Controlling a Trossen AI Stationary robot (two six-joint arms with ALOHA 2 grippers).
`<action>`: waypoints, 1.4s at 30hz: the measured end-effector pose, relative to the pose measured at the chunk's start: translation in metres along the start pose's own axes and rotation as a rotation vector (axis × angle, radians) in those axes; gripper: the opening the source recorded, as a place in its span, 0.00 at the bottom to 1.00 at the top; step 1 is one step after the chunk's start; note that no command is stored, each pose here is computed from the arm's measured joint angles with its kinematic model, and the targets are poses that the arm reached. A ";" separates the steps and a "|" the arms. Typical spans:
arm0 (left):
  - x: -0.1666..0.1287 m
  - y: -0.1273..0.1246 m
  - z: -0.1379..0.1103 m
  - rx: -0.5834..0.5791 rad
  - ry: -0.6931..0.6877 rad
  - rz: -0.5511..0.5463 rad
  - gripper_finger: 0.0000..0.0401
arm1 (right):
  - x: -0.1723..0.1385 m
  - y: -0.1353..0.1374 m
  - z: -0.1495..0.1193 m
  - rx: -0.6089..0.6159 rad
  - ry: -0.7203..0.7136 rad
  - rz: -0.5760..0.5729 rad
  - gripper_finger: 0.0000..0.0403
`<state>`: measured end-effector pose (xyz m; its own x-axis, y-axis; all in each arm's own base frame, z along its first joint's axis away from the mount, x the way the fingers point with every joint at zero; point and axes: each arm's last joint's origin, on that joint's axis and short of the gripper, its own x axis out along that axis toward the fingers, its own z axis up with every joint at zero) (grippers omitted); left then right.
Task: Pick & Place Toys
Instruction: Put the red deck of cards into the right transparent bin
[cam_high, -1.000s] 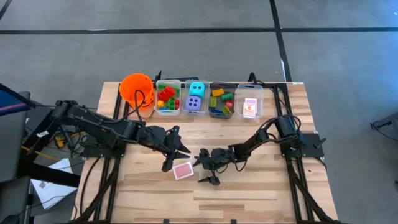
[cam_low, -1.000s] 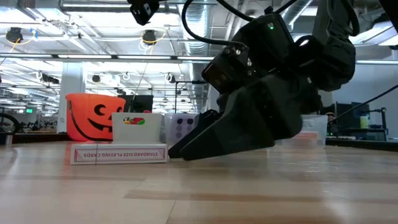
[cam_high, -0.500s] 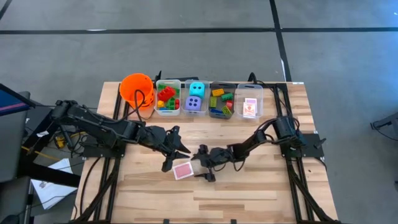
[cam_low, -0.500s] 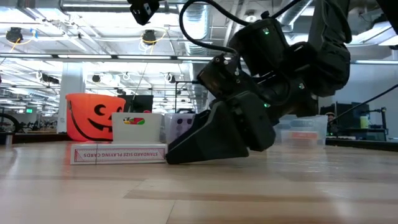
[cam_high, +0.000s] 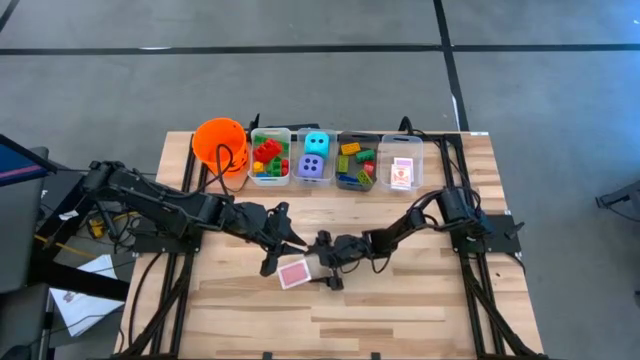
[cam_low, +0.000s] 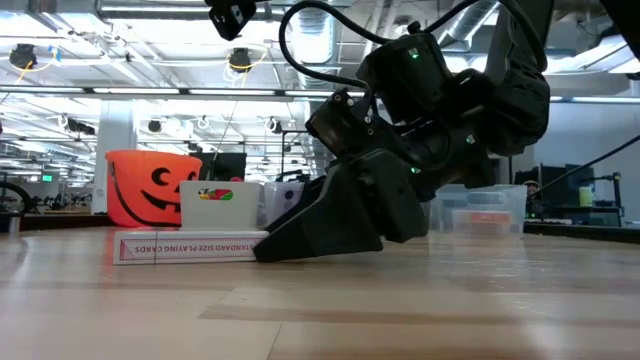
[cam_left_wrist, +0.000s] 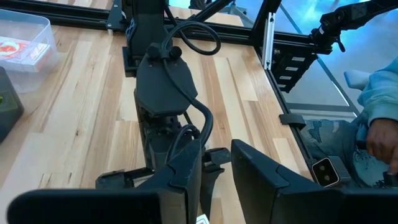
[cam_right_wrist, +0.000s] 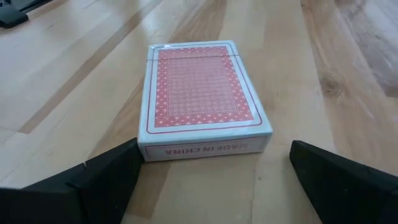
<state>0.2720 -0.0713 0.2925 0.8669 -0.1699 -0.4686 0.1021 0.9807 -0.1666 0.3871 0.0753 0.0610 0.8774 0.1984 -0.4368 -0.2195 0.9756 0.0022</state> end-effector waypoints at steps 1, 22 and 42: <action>0.000 0.000 0.000 0.000 0.000 0.000 0.20 | 0.000 0.000 0.000 -0.006 0.000 0.000 0.99; 0.000 0.000 0.000 0.000 0.000 -0.001 0.20 | 0.000 0.004 0.002 -0.055 -0.017 0.082 0.99; 0.000 0.000 0.000 0.000 0.001 -0.004 0.20 | 0.015 0.004 0.028 -0.053 0.016 0.084 0.99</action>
<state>0.2720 -0.0714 0.2925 0.8660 -0.1740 -0.4689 0.1056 0.9800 -0.1687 0.4116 0.0847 0.0797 0.8481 0.2772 -0.4516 -0.3144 0.9493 -0.0076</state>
